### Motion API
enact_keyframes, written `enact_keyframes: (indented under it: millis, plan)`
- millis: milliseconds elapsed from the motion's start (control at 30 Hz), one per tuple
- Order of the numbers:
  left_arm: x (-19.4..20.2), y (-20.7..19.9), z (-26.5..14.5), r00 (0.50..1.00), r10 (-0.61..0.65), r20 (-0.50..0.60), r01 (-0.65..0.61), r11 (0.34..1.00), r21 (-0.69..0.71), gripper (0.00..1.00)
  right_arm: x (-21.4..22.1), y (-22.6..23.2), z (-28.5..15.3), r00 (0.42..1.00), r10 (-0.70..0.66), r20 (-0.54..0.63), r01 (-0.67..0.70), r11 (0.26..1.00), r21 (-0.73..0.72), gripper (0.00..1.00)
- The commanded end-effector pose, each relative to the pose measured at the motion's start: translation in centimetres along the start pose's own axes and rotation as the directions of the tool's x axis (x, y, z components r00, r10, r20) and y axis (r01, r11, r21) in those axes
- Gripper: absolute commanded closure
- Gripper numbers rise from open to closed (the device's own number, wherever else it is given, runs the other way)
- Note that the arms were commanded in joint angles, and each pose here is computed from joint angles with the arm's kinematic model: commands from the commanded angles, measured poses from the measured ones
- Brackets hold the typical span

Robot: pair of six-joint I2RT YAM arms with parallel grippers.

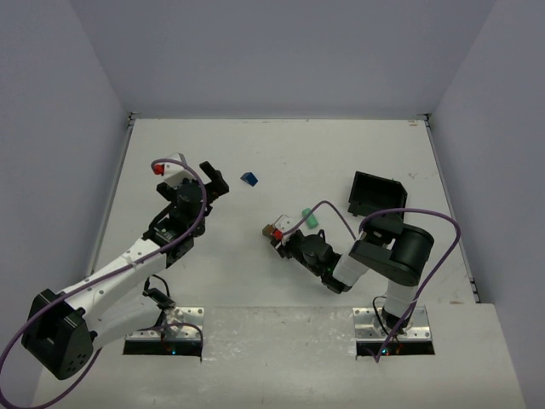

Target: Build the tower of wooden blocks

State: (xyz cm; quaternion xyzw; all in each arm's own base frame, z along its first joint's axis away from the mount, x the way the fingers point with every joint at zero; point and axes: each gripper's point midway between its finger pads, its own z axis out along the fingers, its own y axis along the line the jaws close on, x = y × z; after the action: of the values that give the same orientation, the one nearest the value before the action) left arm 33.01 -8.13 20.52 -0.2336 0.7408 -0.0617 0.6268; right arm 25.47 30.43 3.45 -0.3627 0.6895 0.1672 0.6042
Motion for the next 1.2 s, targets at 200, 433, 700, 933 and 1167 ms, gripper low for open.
enact_keyframes:
  millis: [200, 433, 700, 933, 1167]
  plan:
    - [-1.7, -1.1, 0.1, 0.999, -0.025, 0.032, 0.024, 0.999, 0.025, 0.00, -8.8, -1.5, 0.6, 0.942, 0.064, 0.329, -0.090, 0.994, 0.064, 0.59]
    - [-1.6, -1.3, 0.1, 0.999, -0.021, 0.029, 0.020, 0.999, 0.028, 0.00, -8.8, -1.4, 0.7, 0.942, 0.068, 0.329, -0.092, 0.994, 0.060, 0.57]
    - [-1.7, -1.4, 0.1, 0.999, -0.019, 0.026, 0.019, 0.999, 0.031, 0.00, -10.2, -1.8, 0.2, 0.931, 0.072, 0.358, -0.102, 0.993, 0.065, 0.16]
    - [-1.9, -1.4, -0.1, 0.999, -0.021, 0.027, 0.020, 0.999, 0.037, 0.00, -11.3, -1.5, -0.4, 0.956, 0.125, 0.264, -0.135, 0.991, 0.020, 0.01]
    - [-1.9, -1.6, -0.2, 0.999, -0.024, 0.023, 0.023, 0.998, 0.053, 0.00, -12.3, -4.8, -2.3, 0.975, 0.214, 0.053, -0.220, 0.961, 0.168, 0.01]
